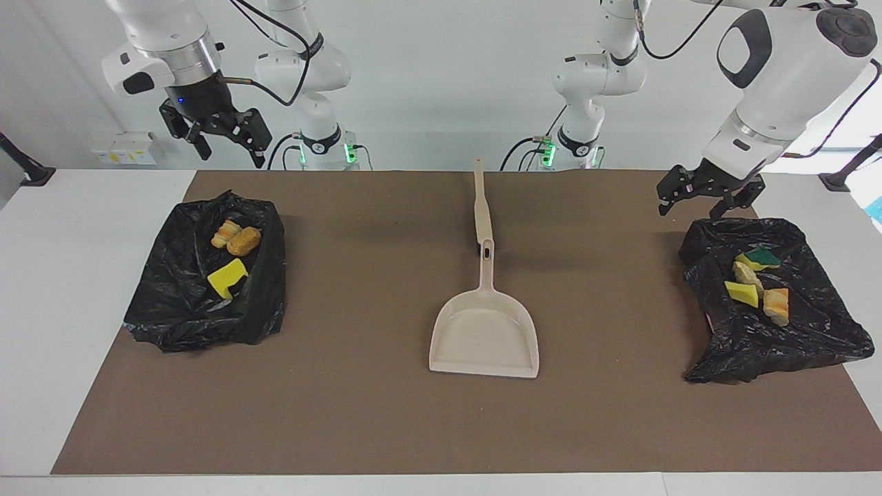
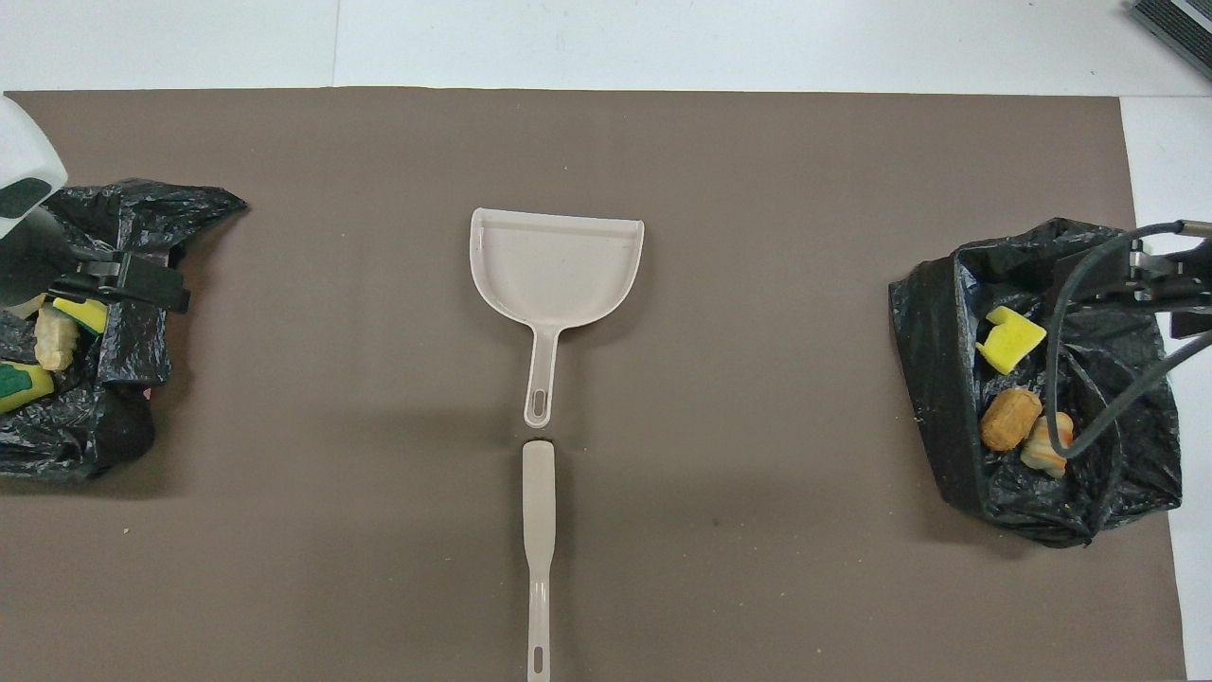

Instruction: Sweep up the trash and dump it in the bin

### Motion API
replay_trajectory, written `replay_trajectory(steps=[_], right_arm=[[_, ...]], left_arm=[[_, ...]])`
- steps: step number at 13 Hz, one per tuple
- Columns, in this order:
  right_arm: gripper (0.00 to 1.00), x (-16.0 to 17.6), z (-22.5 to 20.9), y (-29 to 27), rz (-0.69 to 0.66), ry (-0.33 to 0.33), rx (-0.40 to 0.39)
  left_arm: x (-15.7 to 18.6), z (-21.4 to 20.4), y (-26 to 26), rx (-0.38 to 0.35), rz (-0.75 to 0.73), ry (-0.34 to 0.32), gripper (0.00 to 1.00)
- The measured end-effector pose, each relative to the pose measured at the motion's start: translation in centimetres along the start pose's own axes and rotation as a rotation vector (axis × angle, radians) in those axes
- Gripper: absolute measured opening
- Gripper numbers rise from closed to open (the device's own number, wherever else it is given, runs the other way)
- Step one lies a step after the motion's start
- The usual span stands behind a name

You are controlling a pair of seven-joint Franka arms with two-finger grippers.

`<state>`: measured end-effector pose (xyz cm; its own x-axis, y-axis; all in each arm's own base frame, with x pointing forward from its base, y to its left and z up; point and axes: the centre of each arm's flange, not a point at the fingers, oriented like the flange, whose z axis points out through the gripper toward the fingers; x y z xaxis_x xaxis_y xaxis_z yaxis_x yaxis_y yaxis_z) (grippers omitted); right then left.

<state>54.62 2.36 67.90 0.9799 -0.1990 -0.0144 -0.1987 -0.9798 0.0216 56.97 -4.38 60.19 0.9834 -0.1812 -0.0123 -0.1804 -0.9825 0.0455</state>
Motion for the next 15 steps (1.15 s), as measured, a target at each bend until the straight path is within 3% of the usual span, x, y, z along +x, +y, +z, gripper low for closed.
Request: replay_trajectory(steps=[4, 7, 15], right_arm=[[1.0, 0.0, 0.1, -0.1, -0.001, -0.007, 0.01], [1.0, 0.0, 0.1, 0.1, 0.002, -0.009, 0.011], [1.0, -0.1, 0.2, -0.1, -0.001, -0.012, 0.013]], left_arm=[[-2.5, -2.4, -0.2, -0.001, 0.003, -0.024, 1.0], [-3.3, -3.8, 0.0, 0.013, 0.002, -0.004, 1.0], [-3.7, -3.6, -0.1, 0.024, -0.001, -0.008, 1.0]])
